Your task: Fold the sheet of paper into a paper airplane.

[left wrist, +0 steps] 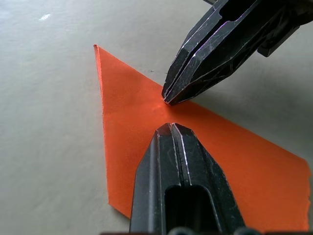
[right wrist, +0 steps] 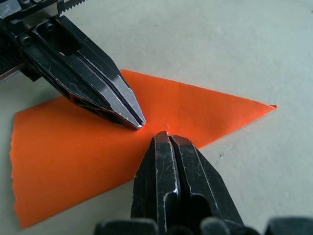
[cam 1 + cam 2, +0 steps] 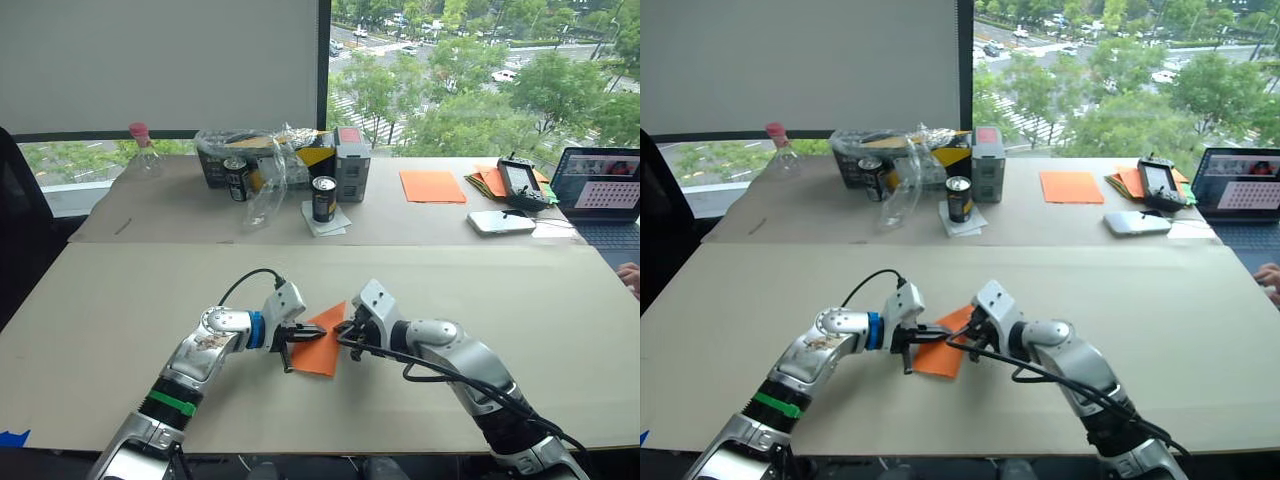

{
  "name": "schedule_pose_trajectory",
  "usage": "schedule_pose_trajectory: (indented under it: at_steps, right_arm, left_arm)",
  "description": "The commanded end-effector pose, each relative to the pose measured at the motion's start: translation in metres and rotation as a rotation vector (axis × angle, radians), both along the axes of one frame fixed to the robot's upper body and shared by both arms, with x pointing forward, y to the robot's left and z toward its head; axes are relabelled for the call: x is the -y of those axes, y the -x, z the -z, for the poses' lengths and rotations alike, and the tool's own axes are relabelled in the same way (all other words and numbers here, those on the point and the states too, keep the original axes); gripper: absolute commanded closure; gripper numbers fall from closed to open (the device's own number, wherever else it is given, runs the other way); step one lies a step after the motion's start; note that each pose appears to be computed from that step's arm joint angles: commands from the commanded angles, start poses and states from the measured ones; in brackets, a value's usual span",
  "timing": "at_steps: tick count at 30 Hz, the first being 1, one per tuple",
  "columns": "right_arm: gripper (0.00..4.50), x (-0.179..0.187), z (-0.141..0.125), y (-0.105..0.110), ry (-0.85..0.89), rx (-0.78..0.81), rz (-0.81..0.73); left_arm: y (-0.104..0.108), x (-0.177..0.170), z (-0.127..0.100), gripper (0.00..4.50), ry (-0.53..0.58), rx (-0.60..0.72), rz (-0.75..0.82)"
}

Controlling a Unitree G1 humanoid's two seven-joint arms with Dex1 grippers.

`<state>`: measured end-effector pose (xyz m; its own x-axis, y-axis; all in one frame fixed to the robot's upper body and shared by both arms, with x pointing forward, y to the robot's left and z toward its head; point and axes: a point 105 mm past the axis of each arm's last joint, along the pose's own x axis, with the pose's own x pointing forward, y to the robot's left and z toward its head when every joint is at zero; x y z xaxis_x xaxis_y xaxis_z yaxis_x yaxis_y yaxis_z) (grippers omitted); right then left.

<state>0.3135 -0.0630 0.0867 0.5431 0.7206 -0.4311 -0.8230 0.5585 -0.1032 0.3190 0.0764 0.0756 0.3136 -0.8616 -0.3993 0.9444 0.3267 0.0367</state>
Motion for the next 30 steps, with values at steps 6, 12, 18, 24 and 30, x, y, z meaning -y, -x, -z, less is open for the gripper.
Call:
schedule_pose_trajectory:
  at_steps: [6, 12, 18, 24, 30]
  right_arm:
    - [4.5, 0.007, -0.023, -0.024, -0.017, 0.195, 0.007]
    - [4.5, 0.002, -0.007, -0.029, 0.011, 0.171, -0.034]
    - [4.5, 0.011, 0.015, -0.036, 0.078, 0.135, 0.013]
    - [4.5, 0.02, 0.014, -0.055, 0.108, 0.15, 0.095]
    - [4.5, 0.022, 0.01, -0.063, 0.111, 0.168, 0.106]
  left_arm:
    - [0.007, -0.006, 0.019, 4.48, -0.06, -0.053, -0.01]
    - [0.008, -0.008, 0.018, 4.48, -0.06, -0.058, -0.015]
    - [0.009, -0.01, 0.015, 4.48, -0.054, -0.059, -0.029]
    - [0.011, -0.011, 0.014, 4.48, -0.039, -0.07, -0.038]
    - [0.01, -0.01, 0.011, 4.48, -0.027, -0.075, -0.042]
